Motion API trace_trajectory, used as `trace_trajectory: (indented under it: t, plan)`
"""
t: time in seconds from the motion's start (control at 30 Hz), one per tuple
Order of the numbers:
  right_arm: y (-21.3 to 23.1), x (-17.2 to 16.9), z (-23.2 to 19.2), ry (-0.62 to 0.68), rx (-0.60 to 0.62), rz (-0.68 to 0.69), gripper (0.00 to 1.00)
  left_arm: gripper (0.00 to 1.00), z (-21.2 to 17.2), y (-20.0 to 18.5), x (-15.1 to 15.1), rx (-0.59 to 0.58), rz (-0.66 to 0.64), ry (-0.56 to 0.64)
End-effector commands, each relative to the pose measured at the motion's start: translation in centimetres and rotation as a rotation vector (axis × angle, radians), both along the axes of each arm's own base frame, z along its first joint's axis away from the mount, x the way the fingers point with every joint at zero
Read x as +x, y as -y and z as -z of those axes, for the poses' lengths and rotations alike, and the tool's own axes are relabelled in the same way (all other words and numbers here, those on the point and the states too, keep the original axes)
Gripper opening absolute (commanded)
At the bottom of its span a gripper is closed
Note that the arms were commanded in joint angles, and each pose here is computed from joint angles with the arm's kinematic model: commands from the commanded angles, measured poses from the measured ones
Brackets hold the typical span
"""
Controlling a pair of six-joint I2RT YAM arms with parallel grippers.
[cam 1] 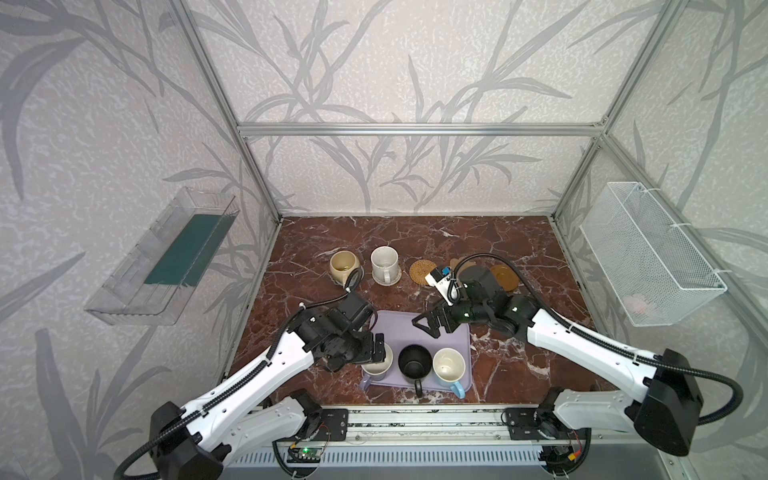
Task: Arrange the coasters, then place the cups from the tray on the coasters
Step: 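Move left gripper down over the lavender-and-white mug while right gripper approaches tray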
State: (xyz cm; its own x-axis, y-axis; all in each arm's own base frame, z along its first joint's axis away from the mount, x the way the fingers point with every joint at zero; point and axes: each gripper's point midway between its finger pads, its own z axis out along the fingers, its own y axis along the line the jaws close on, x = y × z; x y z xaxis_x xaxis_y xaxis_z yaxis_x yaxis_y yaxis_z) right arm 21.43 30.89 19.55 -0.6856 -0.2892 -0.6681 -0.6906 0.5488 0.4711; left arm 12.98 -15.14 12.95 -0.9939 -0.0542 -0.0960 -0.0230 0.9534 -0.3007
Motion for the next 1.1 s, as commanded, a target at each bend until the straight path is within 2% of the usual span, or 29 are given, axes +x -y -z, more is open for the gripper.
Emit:
trace_trajectory:
  t: [0.0, 0.37, 0.57, 0.77, 0.87, 1.07]
  plan:
    - [0.3, -1.3, -1.0, 0.032, 0.038, -0.047, 0.99, 0.99, 0.7, -0.9, -1.4, 0.042, -0.006, -0.036]
    - [0.3, -1.9, -0.9, 0.036, 0.042, -0.06, 0.99, 0.94, 2.5, 0.1, -3.2, 0.099, 0.077, -0.047]
    - [0.1, -2.3, -0.6, 0.026, 0.039, -0.067, 0.99, 0.81, 3.9, -0.1, -3.7, 0.144, 0.078, -0.051]
    - [-0.9, -4.1, -0.2, 0.017, 0.03, -0.138, 0.99, 0.74, 4.7, 0.2, -3.3, 0.185, 0.083, -0.031]
    - [-1.5, -5.1, 0.5, 0.013, 0.011, -0.172, 0.99, 0.63, 4.4, 0.4, -2.5, 0.205, 0.085, 0.034]
    - [-2.0, -5.6, 1.5, 0.017, -0.014, -0.181, 0.99, 0.62, 5.7, 0.4, -2.8, 0.226, 0.086, 0.012]
